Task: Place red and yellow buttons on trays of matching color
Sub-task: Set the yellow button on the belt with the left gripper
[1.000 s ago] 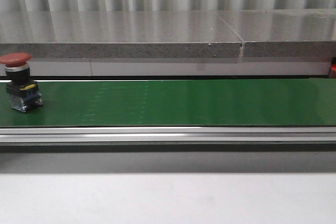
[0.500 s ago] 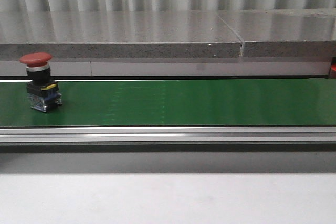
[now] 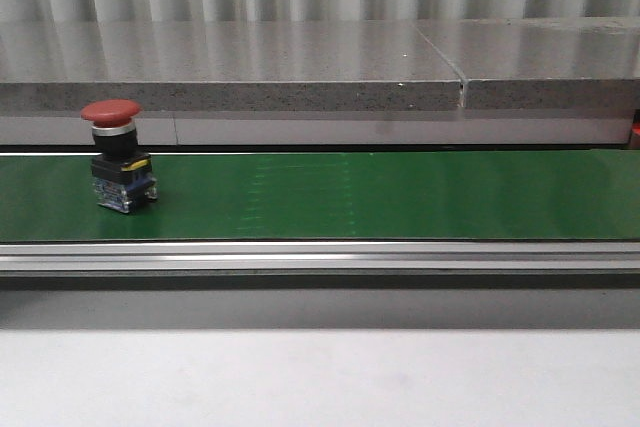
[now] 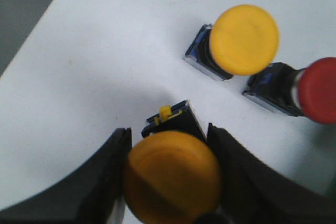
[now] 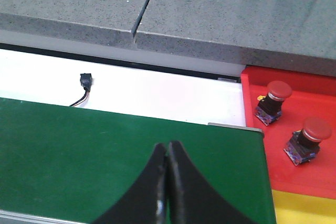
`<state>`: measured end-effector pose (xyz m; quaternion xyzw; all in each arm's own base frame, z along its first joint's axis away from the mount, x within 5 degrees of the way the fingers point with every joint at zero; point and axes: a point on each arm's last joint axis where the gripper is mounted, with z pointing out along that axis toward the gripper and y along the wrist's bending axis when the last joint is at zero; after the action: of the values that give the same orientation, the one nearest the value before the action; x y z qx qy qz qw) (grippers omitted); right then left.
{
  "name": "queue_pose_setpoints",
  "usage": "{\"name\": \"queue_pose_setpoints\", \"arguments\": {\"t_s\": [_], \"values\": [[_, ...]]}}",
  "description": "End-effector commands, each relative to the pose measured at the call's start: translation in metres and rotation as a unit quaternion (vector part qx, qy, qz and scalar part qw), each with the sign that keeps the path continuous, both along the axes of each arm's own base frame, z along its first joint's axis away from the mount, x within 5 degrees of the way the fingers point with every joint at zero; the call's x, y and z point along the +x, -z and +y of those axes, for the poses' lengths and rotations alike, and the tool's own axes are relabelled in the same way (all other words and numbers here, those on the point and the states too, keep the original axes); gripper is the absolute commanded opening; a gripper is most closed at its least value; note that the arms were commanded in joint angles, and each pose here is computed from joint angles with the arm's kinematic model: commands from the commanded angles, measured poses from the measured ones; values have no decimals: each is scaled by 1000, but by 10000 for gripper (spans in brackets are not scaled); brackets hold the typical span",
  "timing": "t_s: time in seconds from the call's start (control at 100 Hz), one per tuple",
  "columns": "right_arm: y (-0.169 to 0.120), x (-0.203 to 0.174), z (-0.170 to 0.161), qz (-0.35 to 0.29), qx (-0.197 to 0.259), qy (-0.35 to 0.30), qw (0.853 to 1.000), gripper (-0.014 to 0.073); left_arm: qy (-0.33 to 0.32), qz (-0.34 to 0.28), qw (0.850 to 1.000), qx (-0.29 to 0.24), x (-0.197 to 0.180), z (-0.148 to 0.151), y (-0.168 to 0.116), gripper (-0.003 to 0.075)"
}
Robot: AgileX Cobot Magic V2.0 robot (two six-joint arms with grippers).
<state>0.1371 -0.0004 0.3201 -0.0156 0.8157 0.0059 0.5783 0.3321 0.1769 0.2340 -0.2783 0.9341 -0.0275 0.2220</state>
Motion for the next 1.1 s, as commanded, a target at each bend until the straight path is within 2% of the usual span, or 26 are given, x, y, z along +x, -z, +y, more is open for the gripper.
{"name": "queue_pose_setpoints", "arguments": {"t_s": [0.0,0.17,0.34,0.5,0.69,1.09], "values": [[-16,1,-1,-51,1,8,999,-68,16,-64,997,35,-7,-12,-51,-20],[-16,1,-1,-51,1,8,999,-68,75,-101,990,62,-20,-49,-94,-20],[-16,1,-1,-51,1,8,999,-68,153,-101,980,74,-27,-92,-114,-20],[-16,1,-1,-51,1,8,999,-68,218,-64,970,89,-25,-123,-109,-20],[-16,1,-1,-51,1,8,999,-68,264,-59,958,100,-20,-148,-107,-20],[-16,1,-1,-51,1,8,999,-68,275,-5,958,76,-2,-150,-75,-20]]}}
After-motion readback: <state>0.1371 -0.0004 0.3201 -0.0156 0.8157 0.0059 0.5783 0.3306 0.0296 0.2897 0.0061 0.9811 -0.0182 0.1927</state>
